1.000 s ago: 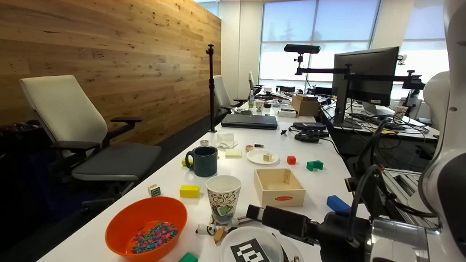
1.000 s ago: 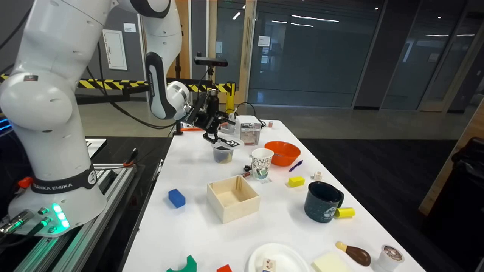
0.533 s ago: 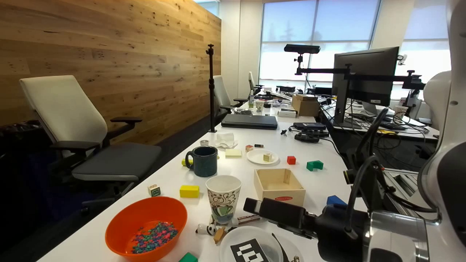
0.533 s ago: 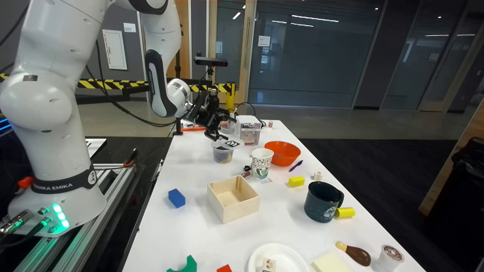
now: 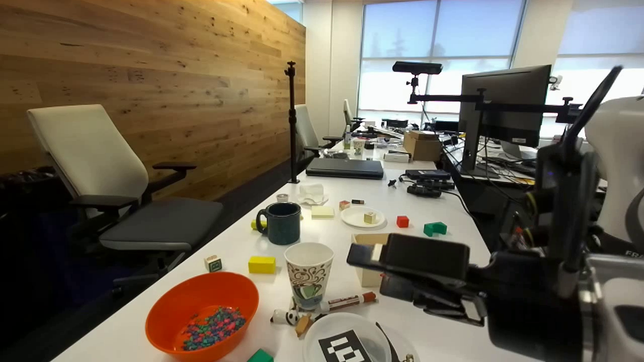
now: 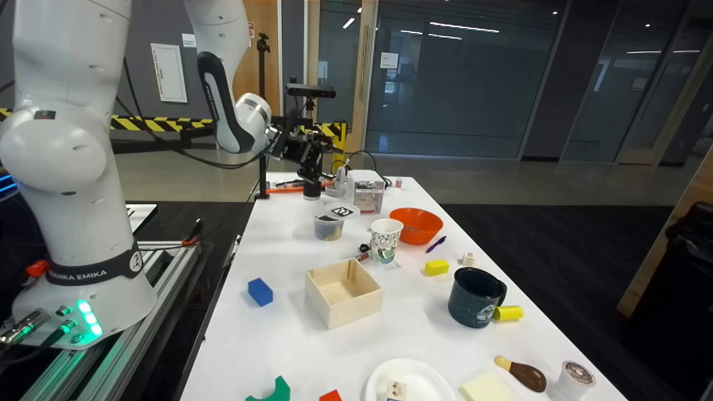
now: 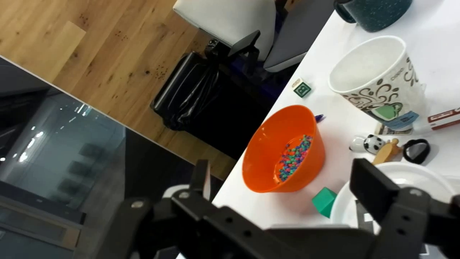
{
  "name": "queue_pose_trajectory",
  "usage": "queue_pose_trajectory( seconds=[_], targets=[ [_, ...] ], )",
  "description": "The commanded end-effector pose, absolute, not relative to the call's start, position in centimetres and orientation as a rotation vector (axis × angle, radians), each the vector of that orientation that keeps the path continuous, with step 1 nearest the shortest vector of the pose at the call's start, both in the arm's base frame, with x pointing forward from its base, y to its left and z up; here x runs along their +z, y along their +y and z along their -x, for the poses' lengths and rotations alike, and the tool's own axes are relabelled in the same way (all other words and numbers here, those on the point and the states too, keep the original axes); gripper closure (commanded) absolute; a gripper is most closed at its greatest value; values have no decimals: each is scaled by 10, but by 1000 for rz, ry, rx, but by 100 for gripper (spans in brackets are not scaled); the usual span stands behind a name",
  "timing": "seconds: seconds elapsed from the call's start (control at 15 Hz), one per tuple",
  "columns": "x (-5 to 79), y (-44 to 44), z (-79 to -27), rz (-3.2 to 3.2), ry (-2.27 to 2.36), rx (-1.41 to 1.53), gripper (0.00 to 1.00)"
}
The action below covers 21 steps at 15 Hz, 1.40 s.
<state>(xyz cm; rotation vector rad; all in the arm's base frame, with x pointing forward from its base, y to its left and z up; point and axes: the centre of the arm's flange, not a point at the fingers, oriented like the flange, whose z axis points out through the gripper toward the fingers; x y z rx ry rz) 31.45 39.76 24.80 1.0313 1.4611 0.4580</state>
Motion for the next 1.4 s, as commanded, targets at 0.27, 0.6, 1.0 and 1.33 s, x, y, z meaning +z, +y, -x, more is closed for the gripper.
queue_pose_trajectory(
  seconds=[0.27,0.6,1.0,1.33],
  targets=[
    [321,382,-314,-1187,1492,415,0],
    [337,332,-383,-1317,1650,519,0],
    [344,325,-420,-1387,1842,589,0],
    [326,383,-396,-1321,2072,577,0]
  ],
)
